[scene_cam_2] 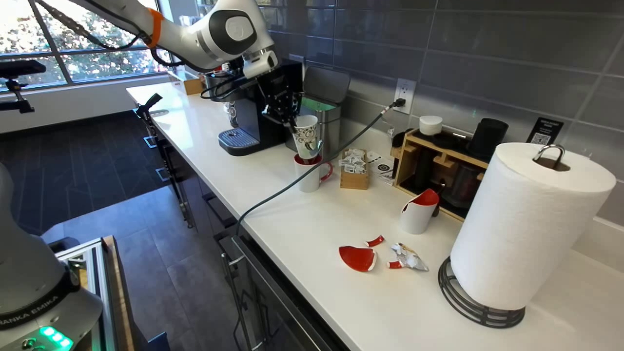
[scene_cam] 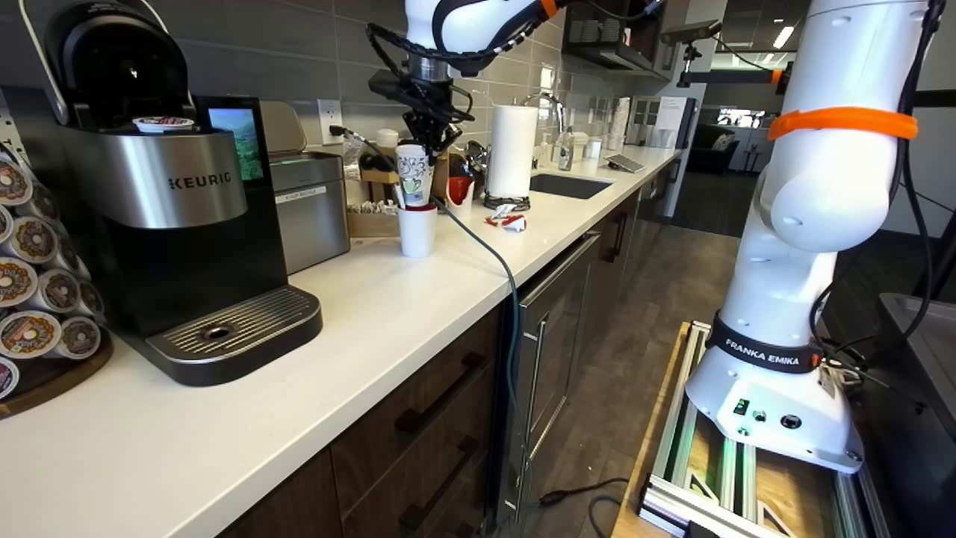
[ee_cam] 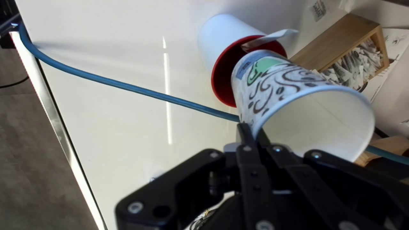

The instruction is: Put the paper cup inside the white mug

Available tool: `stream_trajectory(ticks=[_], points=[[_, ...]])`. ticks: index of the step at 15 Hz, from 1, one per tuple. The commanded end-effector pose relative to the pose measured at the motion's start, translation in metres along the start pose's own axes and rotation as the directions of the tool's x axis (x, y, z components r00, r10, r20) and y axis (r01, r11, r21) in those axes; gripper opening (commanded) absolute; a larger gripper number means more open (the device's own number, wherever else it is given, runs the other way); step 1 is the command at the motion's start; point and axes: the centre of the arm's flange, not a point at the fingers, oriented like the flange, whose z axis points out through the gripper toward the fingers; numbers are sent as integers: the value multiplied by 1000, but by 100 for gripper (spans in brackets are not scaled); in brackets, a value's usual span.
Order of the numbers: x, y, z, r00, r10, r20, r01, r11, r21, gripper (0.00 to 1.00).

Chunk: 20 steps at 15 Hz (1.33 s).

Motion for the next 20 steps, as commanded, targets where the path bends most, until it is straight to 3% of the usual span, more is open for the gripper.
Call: stream_trajectory(ticks=[1, 4, 5, 6, 11, 15, 17, 20], points=[[1, -11, 7, 1000, 8, -19, -8, 1000, -10, 1], [3, -13, 12, 1000, 16, -19, -16, 1000, -26, 1], [4, -13, 13, 1000, 18, -21, -18, 999, -36, 20], [5, -13, 14, 1000, 18, -22, -19, 999, -46, 31], [8, -10, 12, 999, 25, -21, -26, 997, -71, 67], [38, 0, -6, 996, 85, 18, -84, 993, -83, 96], [59, 9, -14, 996, 57, 62, -50, 992, -113, 100], [92, 31, -21, 986, -142, 90, 154, 977, -144, 100]])
